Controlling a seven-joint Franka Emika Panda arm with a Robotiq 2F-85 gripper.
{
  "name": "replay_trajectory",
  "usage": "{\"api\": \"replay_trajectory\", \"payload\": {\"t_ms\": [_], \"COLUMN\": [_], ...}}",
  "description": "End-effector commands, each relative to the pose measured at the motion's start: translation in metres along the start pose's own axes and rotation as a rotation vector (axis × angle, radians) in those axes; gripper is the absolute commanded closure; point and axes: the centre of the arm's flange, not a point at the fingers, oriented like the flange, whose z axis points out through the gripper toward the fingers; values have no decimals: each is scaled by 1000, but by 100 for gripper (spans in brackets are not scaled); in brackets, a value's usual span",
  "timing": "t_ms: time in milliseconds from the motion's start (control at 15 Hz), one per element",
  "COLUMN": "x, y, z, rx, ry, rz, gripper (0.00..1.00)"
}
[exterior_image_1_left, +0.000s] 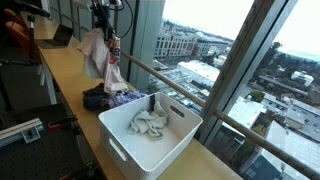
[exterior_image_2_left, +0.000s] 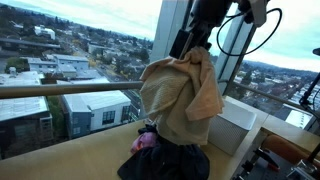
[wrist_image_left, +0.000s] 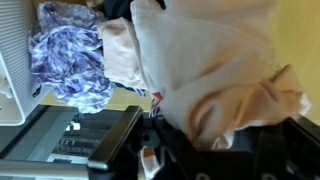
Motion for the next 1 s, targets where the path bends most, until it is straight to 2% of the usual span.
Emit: {"api": "replay_trajectory", "payload": {"t_ms": [0,67,133,533,800,933], "x": [32,37,40,40,37,34], "y": [34,42,49,97,170,228], "z": [-2,1,6,37,57,66], "rx": [-34,-31,-31,-41,-74,-86], "ry": [5,1,-2,-43,-77,-103], "rz": [38,54,68,130,180,216], "gripper": [100,75,74,31,2,0]}}
